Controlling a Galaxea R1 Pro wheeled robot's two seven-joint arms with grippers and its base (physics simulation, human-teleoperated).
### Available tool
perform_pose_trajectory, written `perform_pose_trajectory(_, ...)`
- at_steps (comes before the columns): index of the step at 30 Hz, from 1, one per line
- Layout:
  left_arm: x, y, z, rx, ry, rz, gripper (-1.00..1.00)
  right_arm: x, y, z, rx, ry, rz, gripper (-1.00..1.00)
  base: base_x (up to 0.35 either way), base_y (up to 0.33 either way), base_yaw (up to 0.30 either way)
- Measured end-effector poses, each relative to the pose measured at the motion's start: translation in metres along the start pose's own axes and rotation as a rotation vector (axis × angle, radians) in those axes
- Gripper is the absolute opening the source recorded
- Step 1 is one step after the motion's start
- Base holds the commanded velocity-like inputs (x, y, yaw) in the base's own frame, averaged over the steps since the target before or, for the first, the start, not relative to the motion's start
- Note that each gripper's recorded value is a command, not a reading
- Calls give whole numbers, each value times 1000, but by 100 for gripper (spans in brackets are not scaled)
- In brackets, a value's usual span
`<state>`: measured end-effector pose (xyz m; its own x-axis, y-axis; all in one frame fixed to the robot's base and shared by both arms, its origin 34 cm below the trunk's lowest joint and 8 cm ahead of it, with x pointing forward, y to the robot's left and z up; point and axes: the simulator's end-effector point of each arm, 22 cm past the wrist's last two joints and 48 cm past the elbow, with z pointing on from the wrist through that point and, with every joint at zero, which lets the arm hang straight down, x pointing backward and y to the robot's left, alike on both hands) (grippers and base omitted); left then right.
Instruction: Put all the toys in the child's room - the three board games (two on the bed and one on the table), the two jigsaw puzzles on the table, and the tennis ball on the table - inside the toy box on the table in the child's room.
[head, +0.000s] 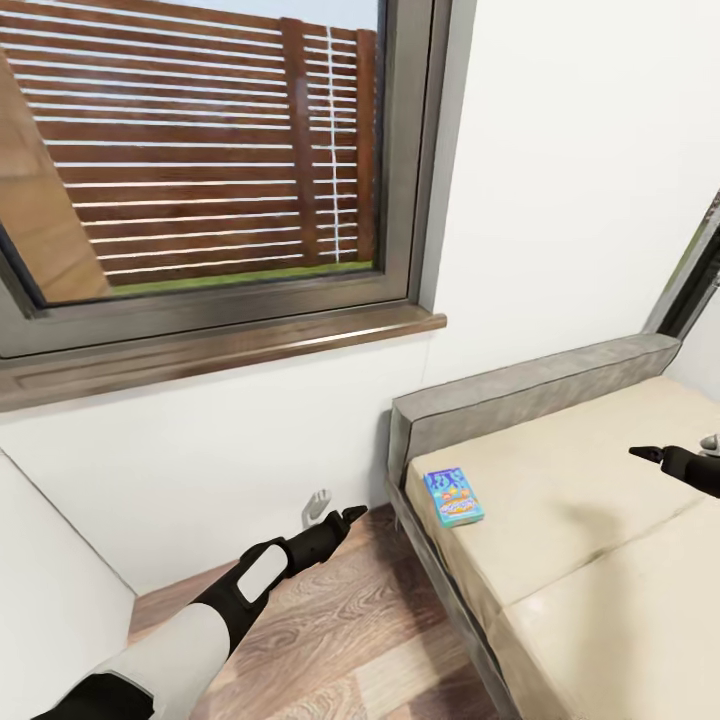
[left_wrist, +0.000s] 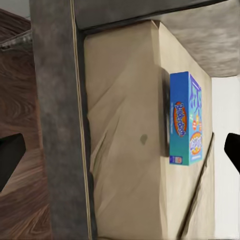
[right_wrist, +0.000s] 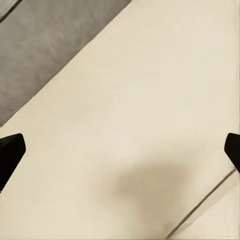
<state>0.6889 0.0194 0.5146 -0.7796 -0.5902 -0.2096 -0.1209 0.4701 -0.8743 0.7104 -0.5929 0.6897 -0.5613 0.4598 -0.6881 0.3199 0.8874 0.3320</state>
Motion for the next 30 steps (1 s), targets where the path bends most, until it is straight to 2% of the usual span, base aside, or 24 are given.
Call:
perform_pose_trajectory(6, 0, -2, 0, 11, 0, -2, 100, -5, 17, 0, -32, -21, -5, 100, 0, 0, -70)
perform_pose_trajectory(8, -1, -5, -1, 27, 0, -3, 100, -7, 33, 0, -64, -34, -6, 100, 0, 0, -38)
perform_pose_trajectory(13, -2, -10, -1, 49, 1, -2, 100, -8, 50, 1, -92, -45, -10, 100, 0, 0, -26)
perform_pose_trajectory(15, -4, -16, -2, 73, -1, -2, 100, -8, 66, 1, -120, -53, -14, 100, 0, 0, -15)
perform_pose_trajectory(18, -6, -18, -3, 83, -3, -2, 100, -7, 74, 1, -132, -57, -19, 100, 0, 0, -12)
perform_pose_trajectory(20, -10, -21, -4, 98, -9, -4, 100, -4, 89, 0, -155, -64, -27, 100, 0, 0, -8)
perform_pose_trajectory(30, -19, -29, -6, 128, -24, -8, 100, 1, 117, -7, -191, -94, -64, 100, 0, 0, -5)
